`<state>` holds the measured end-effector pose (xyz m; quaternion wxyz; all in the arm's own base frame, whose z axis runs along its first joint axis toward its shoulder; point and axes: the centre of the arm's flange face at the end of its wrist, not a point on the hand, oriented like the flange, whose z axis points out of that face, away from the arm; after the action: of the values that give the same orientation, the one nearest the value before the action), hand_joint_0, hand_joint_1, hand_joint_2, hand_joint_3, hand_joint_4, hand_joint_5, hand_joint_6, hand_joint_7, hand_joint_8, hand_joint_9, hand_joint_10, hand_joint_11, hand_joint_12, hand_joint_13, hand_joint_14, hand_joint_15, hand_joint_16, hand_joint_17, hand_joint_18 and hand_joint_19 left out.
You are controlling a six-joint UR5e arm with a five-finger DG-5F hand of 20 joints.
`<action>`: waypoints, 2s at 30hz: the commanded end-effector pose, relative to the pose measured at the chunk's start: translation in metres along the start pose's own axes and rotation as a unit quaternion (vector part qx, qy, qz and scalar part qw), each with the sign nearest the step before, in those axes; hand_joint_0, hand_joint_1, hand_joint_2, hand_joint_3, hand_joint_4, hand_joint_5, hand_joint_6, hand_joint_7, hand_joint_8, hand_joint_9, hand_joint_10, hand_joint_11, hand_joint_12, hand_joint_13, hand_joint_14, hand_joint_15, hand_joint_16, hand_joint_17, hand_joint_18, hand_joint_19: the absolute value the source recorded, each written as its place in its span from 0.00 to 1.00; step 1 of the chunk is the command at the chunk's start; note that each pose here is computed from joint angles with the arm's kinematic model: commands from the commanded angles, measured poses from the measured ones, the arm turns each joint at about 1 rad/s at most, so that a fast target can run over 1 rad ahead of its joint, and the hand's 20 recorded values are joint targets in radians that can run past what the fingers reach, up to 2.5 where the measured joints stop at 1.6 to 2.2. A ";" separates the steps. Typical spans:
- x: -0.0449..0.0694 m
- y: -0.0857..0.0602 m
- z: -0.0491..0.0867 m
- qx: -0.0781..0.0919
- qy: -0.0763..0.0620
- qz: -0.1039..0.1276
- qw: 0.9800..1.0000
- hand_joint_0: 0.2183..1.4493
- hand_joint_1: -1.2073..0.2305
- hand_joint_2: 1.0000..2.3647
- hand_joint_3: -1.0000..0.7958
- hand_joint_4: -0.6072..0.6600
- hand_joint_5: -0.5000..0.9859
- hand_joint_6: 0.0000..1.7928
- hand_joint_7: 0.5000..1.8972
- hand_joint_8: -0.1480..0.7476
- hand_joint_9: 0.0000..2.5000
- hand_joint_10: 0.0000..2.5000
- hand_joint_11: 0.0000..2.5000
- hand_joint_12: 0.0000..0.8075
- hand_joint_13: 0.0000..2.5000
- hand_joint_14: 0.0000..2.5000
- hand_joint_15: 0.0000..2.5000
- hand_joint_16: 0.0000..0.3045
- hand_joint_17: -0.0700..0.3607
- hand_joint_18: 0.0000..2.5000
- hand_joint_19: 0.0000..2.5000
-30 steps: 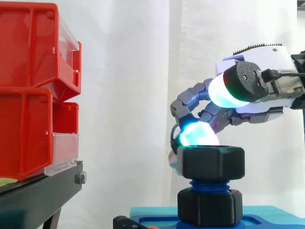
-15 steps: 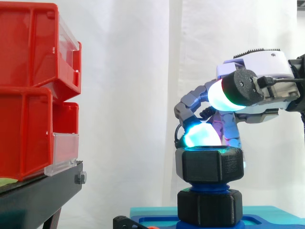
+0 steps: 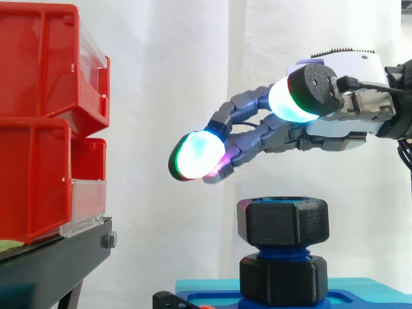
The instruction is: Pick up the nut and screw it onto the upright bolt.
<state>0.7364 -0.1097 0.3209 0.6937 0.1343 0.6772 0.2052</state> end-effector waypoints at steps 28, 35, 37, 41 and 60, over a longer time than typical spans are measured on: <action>0.030 0.040 0.003 0.000 0.042 0.005 0.999 0.19 0.59 0.00 0.28 0.60 0.19 0.28 0.07 0.44 0.12 0.00 0.00 0.43 0.08 0.00 0.00 0.14 0.38 0.00 0.00; 0.030 0.041 0.004 -0.002 0.041 0.006 0.999 0.19 0.59 0.00 0.28 0.61 0.20 0.28 0.08 0.45 0.13 0.00 0.00 0.43 0.09 0.00 0.00 0.14 0.38 0.00 0.00; 0.030 0.041 0.004 -0.002 0.041 0.005 0.999 0.19 0.59 0.00 0.28 0.61 0.20 0.28 0.08 0.45 0.13 0.00 0.00 0.43 0.09 0.00 0.00 0.14 0.38 0.00 0.00; 0.031 0.041 0.003 -0.001 0.043 0.006 0.999 0.19 0.59 0.00 0.28 0.62 0.20 0.28 0.10 0.45 0.14 0.00 0.00 0.43 0.09 0.00 0.00 0.14 0.38 0.00 0.00; 0.032 0.041 0.003 -0.002 0.045 0.005 0.999 0.19 0.58 0.00 0.28 0.64 0.22 0.28 0.13 0.47 0.17 0.00 0.00 0.43 0.12 0.00 0.00 0.13 0.38 0.00 0.00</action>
<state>0.7348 -0.0583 0.3120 0.6605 0.1261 0.7077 0.2167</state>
